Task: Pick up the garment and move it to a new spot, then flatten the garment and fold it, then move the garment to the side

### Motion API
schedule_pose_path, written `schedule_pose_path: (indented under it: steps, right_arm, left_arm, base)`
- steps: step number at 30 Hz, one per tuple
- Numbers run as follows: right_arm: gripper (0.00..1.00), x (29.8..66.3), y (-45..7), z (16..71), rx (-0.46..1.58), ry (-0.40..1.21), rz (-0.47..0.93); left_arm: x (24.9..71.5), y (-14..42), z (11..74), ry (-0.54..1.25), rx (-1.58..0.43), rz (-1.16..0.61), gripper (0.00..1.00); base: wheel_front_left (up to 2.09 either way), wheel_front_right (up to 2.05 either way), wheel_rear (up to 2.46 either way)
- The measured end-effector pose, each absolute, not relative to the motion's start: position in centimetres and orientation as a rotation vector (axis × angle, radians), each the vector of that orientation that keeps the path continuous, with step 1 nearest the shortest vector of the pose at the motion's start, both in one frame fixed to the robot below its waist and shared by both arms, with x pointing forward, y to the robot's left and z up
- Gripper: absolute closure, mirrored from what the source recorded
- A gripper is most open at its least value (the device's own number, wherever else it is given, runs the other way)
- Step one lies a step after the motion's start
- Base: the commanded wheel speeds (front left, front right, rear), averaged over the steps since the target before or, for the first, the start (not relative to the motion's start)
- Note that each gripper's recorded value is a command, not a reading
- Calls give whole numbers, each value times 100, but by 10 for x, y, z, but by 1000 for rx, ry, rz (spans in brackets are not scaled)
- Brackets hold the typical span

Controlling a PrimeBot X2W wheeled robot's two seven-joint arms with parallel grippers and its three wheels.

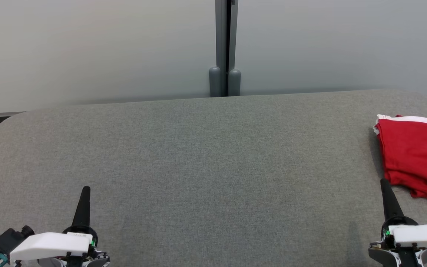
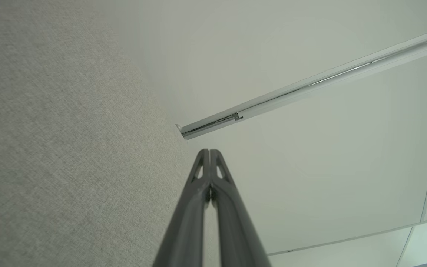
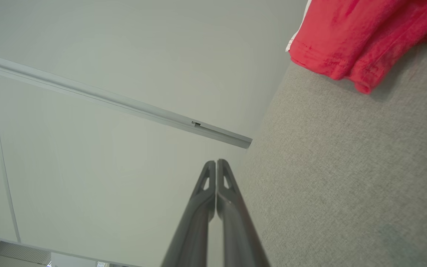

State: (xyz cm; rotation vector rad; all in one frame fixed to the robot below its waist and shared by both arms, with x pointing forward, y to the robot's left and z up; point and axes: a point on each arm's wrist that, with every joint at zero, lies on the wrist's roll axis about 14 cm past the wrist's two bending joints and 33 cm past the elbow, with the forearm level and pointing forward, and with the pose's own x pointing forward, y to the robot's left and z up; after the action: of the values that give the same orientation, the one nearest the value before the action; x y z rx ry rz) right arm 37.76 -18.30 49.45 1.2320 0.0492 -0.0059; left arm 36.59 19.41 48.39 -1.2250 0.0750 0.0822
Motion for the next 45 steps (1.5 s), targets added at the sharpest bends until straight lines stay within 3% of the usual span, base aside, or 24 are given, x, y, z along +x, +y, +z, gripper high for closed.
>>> schedule_pose_path:
  steps: [45]
  right_arm:
    - [100,388,-200,505,1570,6,-6]
  left_arm:
    - [386,199,503,14,-1569,10,100]
  base:
    - [0,0,0]
